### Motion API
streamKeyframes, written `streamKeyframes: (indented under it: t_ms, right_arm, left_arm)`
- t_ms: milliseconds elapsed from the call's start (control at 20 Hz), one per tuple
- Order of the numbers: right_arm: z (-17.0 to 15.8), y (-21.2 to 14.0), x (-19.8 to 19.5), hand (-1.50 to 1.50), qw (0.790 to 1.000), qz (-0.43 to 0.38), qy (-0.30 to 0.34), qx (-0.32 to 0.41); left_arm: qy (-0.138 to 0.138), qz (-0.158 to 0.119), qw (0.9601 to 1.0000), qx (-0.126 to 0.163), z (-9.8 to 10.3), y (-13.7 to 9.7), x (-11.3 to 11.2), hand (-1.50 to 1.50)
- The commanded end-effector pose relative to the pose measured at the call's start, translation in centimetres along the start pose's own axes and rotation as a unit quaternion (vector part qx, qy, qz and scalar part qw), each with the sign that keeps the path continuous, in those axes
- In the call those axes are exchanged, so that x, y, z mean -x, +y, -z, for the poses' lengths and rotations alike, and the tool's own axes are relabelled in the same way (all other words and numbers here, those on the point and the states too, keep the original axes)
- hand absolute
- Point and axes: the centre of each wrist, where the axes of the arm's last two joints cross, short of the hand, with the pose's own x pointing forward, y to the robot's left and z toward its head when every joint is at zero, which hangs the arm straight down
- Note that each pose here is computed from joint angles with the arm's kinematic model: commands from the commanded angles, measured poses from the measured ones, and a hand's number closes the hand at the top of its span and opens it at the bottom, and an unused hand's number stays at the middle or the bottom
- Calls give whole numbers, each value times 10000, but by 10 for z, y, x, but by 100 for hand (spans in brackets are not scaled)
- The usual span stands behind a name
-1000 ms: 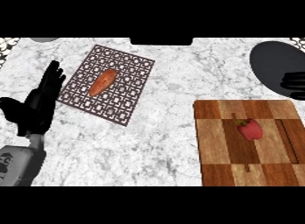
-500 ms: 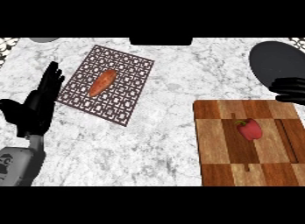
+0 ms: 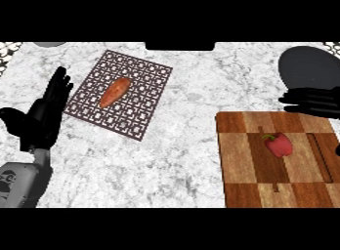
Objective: Pick the bell pepper from the cutting board and place it in the pan
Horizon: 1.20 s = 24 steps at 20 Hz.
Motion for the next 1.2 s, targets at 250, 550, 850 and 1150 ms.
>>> streamKeyframes:
  t_ms: [250, 550, 850, 1150]
  right_arm:
    - [22, 9, 11, -150, 9962, 77, -585, -639]
    - [27, 29, -2, -150, 9951, -407, -347, -832]
    - [36, 36, 8, -150, 9897, -964, -7, -1059]
    - [64, 60, -7, -150, 9899, -868, 77, -1123]
  left_arm:
    - [12, 53, 10000, -5, 8, -1, 2, 0]
    - [10, 78, 9999, -124, 0, 10, 7, 0]
    - [-8, -31, 10000, -78, -5, 14, 2, 0]
    - [32, 28, 10000, 12, -19, 8, 3, 0]
